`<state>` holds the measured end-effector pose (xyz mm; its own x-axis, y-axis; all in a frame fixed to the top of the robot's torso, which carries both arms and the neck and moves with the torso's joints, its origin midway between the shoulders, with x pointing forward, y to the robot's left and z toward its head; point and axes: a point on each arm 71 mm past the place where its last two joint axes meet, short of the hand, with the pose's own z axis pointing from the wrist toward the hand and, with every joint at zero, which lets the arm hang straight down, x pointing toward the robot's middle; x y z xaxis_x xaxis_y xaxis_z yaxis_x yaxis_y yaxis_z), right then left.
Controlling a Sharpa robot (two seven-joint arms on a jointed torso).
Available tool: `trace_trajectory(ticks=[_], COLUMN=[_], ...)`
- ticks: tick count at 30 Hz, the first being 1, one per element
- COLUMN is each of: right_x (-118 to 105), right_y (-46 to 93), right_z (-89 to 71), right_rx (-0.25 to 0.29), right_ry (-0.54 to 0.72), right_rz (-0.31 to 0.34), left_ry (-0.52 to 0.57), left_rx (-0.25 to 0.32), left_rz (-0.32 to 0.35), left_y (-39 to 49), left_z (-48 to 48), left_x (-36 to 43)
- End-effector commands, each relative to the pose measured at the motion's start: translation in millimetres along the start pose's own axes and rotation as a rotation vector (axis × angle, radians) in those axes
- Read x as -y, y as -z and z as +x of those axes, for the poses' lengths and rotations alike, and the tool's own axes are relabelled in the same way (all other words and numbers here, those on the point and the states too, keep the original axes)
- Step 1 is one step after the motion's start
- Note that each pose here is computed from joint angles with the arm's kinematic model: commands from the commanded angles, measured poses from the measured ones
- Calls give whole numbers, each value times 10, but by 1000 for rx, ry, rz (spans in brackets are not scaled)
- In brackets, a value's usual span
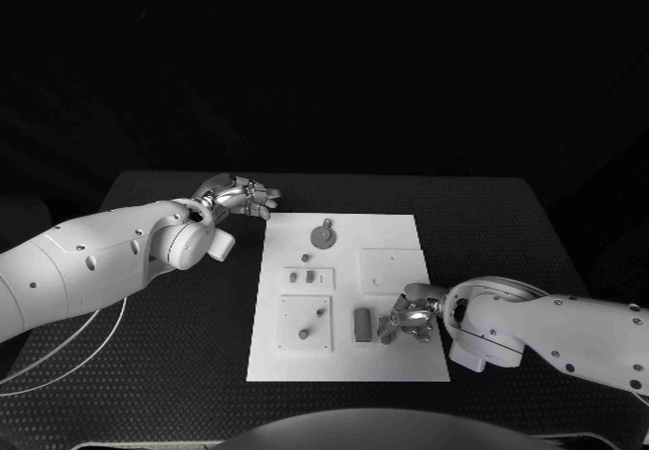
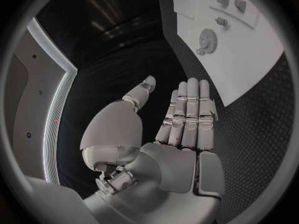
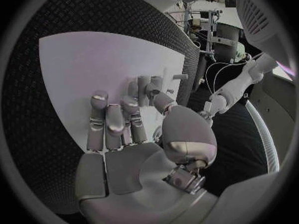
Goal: Assemble the parts on the task board
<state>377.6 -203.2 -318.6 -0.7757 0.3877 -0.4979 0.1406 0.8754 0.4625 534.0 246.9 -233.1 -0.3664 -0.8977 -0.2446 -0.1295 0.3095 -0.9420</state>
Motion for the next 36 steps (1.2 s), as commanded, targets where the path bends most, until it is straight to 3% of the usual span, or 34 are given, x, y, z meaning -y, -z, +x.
trace_trajectory(ticks=[1, 28, 36], right_x=[3, 50, 72], right_y=[-18, -26, 0], right_z=[57, 5, -16], right_rx=[-15, 25, 28], right_ry=[14, 5, 27], right_rz=[2, 9, -26], left_ry=[8, 7, 7], left_rx=[-15, -15, -11], left_rz=[8, 7, 6], left_y=[-3, -2, -1], left_z=[20, 19, 9], left_x=[17, 16, 13])
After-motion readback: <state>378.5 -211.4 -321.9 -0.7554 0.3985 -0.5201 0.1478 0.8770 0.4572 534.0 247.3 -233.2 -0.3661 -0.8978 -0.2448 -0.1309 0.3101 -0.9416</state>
